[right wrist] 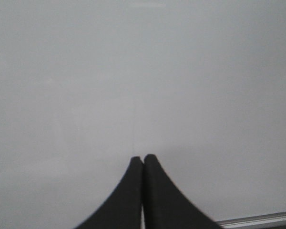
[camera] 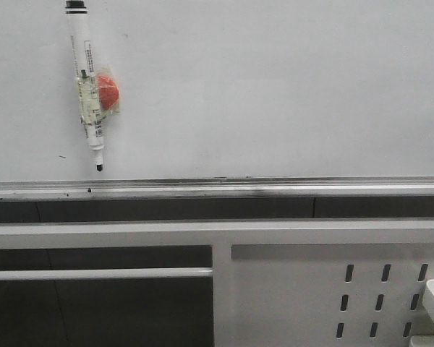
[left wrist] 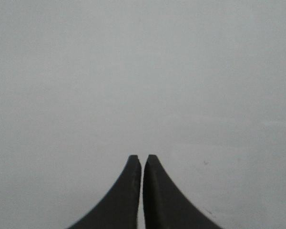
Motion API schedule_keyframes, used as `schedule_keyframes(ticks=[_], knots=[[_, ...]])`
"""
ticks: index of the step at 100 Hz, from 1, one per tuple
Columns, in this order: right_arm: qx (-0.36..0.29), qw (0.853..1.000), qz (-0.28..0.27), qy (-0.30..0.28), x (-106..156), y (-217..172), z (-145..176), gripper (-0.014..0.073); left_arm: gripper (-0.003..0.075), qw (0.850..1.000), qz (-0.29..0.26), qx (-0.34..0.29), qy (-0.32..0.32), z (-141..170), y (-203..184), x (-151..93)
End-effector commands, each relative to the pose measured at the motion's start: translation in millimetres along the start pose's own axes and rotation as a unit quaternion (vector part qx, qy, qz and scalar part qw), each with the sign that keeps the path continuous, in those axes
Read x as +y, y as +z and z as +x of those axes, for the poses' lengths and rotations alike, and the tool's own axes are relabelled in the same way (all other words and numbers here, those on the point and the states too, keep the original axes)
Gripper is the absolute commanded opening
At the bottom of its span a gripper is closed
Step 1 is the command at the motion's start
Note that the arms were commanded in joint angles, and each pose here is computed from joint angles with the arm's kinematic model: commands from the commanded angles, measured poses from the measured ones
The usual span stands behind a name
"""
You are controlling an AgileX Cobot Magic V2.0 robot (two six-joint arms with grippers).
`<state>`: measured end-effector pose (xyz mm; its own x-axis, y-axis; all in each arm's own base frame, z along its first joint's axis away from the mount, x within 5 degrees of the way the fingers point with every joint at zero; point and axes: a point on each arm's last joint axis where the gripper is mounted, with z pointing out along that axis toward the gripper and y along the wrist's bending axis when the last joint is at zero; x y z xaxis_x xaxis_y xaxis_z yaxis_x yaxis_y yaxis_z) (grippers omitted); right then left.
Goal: Write number 1 on whiteboard
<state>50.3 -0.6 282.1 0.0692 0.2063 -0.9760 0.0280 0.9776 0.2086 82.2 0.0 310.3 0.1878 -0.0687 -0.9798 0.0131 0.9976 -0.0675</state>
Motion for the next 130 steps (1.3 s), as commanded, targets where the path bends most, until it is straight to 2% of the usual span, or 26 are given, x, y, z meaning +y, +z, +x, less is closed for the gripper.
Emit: schedule_keyframes(ticks=[1,19,27,34,42,51,56,71,84,93,109,119,130], knots=[[-0.052,0.998,-0.005,0.021,2.7,1.6,-18.5,-0.0069,-0.002,0.999,-0.002,-0.053,-0.004,-17.0,7.5,-0.1],[0.072,0.997,-0.009,0.028,6.2,9.7,-10.0,-0.0069,-0.0016,1.0,0.002,-0.006,0.015,-5.0,22.7,-0.8],[0.11,0.994,-0.015,0.022,9.0,14.9,-13.4,-0.0069,0.0009,0.999,0.009,0.036,0.022,4.2,31.4,-2.2],[0.146,0.989,-0.023,0.027,12.0,19.8,-14.5,-0.0069,0.0062,0.998,0.019,0.062,0.024,11.8,38.5,-4.8],[0.19,0.981,-0.028,0.027,13.2,24.8,-8.9,-0.0069,0.0158,0.996,0.041,0.071,0.021,16.5,45.1,-10.5],[0.209,0.977,-0.027,0.028,12.9,30.1,-4.0,-0.0069,0.0272,0.995,0.07,0.063,0.014,18.2,51.0,-19.2],[0.211,0.977,-0.024,0.029,11.9,33.1,-0.8,-0.0069,0.0307,0.995,0.086,0.056,0.015,18.4,52.9,-23.8],[0.226,0.973,-0.017,0.039,10.0,40.4,8.3,-0.0069,0.0286,0.994,0.109,0.008,-0.005,13.6,59.7,-32.0],[0.221,0.975,-0.027,0.013,10.8,43.3,7.6,-0.0069,0.0263,0.986,0.136,0.055,-0.082,22.5,60.0,-42.1],[0.213,0.976,-0.04,-0.009,12.7,43.7,5.5,-0.0069,0.0264,0.977,0.187,0.071,-0.073,30.1,55.1,-56.4],[0.22,0.973,-0.064,-0.013,17.4,42.5,5.9,-0.0069,0.0263,0.955,0.263,0.118,-0.071,53.8,45.3,-81.1],[0.217,0.973,-0.081,-0.015,20.7,42.2,5.1,-0.0069,0.0263,0.945,0.278,0.147,-0.085,73.5,42.0,-89.9],[0.215,0.972,-0.097,-0.017,23.9,41.8,4.2,-0.0069,0.0263,0.941,0.295,0.14,-0.087,86.5,42.1,-98.3]])
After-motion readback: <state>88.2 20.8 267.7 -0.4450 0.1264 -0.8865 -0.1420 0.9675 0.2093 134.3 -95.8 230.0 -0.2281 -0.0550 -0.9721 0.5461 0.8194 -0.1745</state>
